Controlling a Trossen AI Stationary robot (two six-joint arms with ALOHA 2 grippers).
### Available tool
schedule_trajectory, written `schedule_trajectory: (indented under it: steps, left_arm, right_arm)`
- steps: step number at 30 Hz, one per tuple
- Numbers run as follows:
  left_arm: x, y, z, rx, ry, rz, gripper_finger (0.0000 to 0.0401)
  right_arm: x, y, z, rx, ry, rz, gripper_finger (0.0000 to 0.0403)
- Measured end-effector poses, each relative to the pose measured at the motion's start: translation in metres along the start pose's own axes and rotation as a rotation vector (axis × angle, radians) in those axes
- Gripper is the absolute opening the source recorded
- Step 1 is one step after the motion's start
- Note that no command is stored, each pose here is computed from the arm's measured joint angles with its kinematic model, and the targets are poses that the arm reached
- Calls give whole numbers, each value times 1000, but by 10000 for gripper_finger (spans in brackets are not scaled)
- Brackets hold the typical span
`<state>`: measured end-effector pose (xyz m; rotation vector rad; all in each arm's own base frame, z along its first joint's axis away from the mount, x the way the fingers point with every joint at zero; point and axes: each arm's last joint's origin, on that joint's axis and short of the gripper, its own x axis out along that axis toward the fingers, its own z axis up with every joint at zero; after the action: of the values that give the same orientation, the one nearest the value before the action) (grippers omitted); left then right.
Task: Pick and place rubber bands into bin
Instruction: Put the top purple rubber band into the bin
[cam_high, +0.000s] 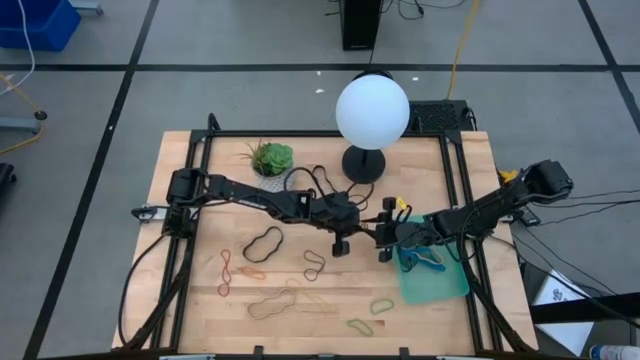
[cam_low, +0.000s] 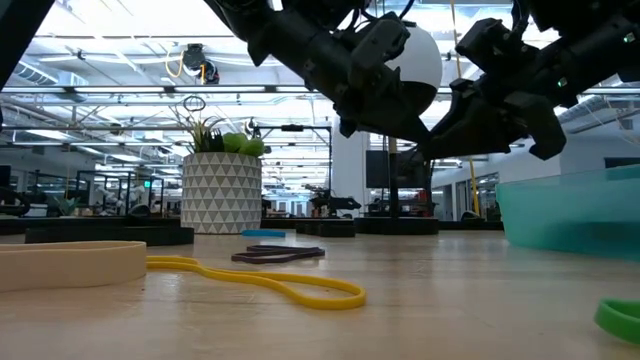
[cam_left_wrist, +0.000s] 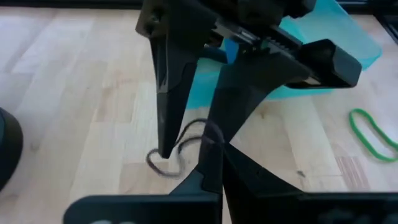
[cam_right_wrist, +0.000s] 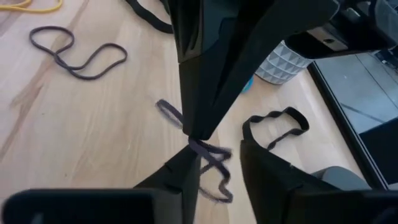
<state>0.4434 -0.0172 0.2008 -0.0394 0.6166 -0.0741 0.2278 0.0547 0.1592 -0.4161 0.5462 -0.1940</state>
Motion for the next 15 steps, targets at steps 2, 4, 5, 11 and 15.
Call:
schedule_trajectory:
  steps: [2, 4, 5, 11, 15]
  left_arm:
    - [0, 0, 0, 0, -1, 0, 5]
    - [0, 0, 0, 0, 1, 2, 11]
    - [0, 0, 0, 0, 2, 9, 13]
    - [0, 1, -1, 0, 5, 27, 16]
    - [0, 1, -1, 0, 5, 27, 16]
  right_arm:
    - [0, 0, 0, -1, 1, 0, 78]
    - [0, 0, 0, -2, 3, 1, 53]
    - [0, 0, 0, -2, 4, 1, 39]
    - [0, 0, -1, -9, 5, 1, 7]
    - [0, 0, -1, -8, 6, 1, 2]
